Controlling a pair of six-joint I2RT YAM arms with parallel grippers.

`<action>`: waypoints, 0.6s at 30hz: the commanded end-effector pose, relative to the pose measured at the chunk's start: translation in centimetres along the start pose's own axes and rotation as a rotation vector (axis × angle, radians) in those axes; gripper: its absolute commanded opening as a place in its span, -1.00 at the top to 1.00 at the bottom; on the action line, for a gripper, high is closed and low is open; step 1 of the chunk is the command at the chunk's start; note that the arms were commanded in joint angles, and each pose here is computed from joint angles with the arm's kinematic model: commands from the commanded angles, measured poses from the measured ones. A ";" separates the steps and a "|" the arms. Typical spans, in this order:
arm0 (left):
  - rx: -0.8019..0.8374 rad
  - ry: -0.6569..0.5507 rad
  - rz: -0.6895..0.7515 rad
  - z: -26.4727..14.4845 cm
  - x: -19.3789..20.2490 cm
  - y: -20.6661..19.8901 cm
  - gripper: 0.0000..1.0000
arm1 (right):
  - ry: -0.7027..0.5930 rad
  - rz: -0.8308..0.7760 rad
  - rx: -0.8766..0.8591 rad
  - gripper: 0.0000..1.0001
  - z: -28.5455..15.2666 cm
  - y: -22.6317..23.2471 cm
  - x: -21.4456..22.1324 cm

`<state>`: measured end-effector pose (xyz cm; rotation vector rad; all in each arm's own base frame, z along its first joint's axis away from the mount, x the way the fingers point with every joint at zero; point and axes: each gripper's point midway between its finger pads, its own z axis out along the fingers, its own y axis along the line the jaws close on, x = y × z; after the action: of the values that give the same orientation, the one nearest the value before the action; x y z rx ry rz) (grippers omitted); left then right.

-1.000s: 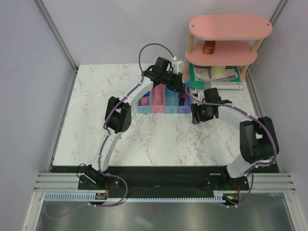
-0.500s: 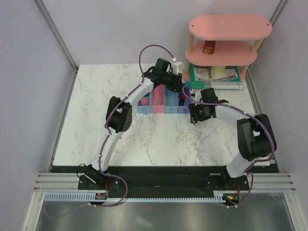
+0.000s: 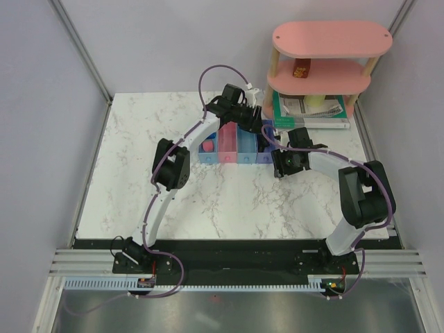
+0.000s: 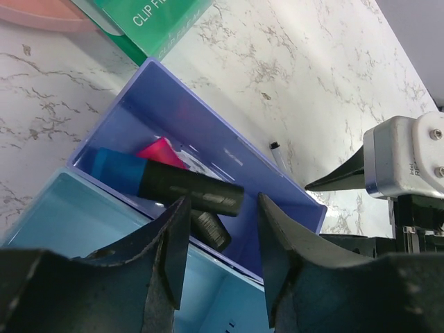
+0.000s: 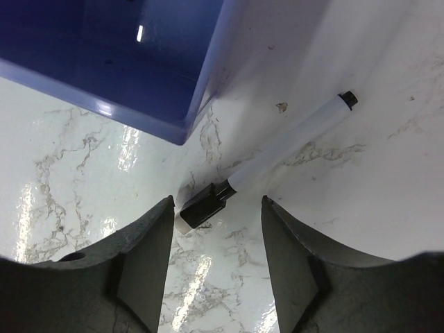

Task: Sort the stationery into containers
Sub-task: Place the pen in the storage box, then pick up the pen from the center of the board.

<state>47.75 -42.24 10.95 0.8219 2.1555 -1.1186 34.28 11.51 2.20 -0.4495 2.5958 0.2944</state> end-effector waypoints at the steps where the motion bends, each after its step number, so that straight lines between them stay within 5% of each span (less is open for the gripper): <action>1: 0.033 -0.035 0.013 -0.2 -1.2 -0.3 -0.01 | -0.052 0.000 0.020 -0.21 0.3 -0.2 -1.8; 11: 0.060 -0.131 0.043 -3.8 -5.8 -2.1 -0.02 | -0.048 0.001 0.026 -0.20 0.4 -0.3 -1.5; 18: 0.028 -0.208 0.139 -11.0 -9.1 -4.3 -0.03 | -0.036 0.007 0.025 -0.05 1.0 -0.4 -1.2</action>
<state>48.97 -39.79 13.25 0.7734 2.1293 -1.1460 34.98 11.42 2.10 -0.4384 2.5767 0.2736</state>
